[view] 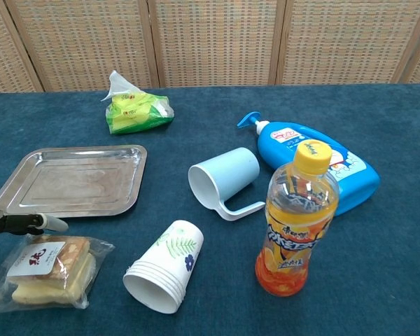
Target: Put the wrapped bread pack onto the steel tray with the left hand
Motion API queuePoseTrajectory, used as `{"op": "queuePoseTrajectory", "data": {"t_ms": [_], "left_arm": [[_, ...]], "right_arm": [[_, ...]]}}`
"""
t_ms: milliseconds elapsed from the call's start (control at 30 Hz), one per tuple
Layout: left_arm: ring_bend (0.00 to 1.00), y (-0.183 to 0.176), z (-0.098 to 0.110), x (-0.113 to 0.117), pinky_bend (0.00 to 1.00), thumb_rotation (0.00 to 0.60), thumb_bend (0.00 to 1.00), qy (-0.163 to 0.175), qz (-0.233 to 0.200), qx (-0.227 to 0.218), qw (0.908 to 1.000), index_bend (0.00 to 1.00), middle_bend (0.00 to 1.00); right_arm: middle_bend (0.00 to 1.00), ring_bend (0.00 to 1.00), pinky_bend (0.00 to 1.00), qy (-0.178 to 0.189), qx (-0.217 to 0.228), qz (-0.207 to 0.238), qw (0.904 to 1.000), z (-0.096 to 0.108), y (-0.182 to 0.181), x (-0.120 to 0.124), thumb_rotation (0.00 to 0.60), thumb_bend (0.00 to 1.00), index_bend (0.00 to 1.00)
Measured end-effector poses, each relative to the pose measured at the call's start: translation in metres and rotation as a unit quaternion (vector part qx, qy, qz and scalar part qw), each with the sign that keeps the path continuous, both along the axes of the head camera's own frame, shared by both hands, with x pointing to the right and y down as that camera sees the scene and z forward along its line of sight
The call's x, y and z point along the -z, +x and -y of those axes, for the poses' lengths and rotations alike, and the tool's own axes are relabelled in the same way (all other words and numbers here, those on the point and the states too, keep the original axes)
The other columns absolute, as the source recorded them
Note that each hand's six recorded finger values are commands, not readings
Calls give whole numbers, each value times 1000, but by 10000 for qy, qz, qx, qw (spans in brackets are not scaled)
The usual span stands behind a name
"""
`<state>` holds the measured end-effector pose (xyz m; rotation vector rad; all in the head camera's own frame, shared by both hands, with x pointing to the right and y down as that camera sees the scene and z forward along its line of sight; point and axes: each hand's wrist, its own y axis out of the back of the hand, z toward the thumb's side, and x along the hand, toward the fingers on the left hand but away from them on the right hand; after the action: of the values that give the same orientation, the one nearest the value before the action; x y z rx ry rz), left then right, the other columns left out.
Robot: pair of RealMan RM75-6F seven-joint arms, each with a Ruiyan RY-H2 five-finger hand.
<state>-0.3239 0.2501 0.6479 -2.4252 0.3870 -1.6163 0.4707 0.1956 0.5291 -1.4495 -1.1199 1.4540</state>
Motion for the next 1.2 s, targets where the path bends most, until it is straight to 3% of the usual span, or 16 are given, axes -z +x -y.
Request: {"op": "queuePoseTrajectory", "data": {"t_ms": [133, 333, 400, 533, 633, 733, 933, 1200], "left_arm": [[0, 4, 1, -13, 0, 600, 443, 0, 43, -100, 9999, 0, 0], [0, 11, 7, -15, 36, 600, 566, 412, 147, -301, 9986, 36, 40], [23, 13, 9, -15, 101, 600, 595, 596, 216, -385, 9972, 136, 132], [205, 18, 14, -11, 282, 600, 627, 1039, 275, -308, 9937, 446, 397], [297, 21, 18, -6, 367, 600, 643, 1437, 314, -176, 9890, 552, 486], [351, 26, 12, -4, 422, 600, 654, 1606, 329, -100, 9864, 589, 516], [396, 29, 8, -7, 472, 600, 662, 1518, 275, -97, 9880, 635, 553], [400, 34, 15, 8, 441, 600, 665, 1842, 157, -105, 9827, 641, 554]], "right_arm": [[0, 0, 0, -20, 33, -7, 10000, -2, 0, -1, 600, 176, 0], [0, 0, 0, -7, 36, 8, 10000, -2, -1, -1, 600, 178, 0], [0, 0, 0, -5, 46, -1, 10000, -2, -1, -1, 600, 179, 0], [0, 0, 0, 23, 49, 8, 10000, -2, -2, 1, 600, 181, 0], [0, 0, 0, 77, 60, 20, 9999, -3, -3, 5, 600, 181, 0], [0, 0, 0, 162, 92, -12, 9998, -4, -5, 9, 600, 181, 0], [0, 0, 0, 209, 109, -39, 9997, -5, -6, 13, 600, 181, 0], [0, 0, 0, 139, 48, -45, 9999, -4, -3, 8, 600, 181, 0]]}}
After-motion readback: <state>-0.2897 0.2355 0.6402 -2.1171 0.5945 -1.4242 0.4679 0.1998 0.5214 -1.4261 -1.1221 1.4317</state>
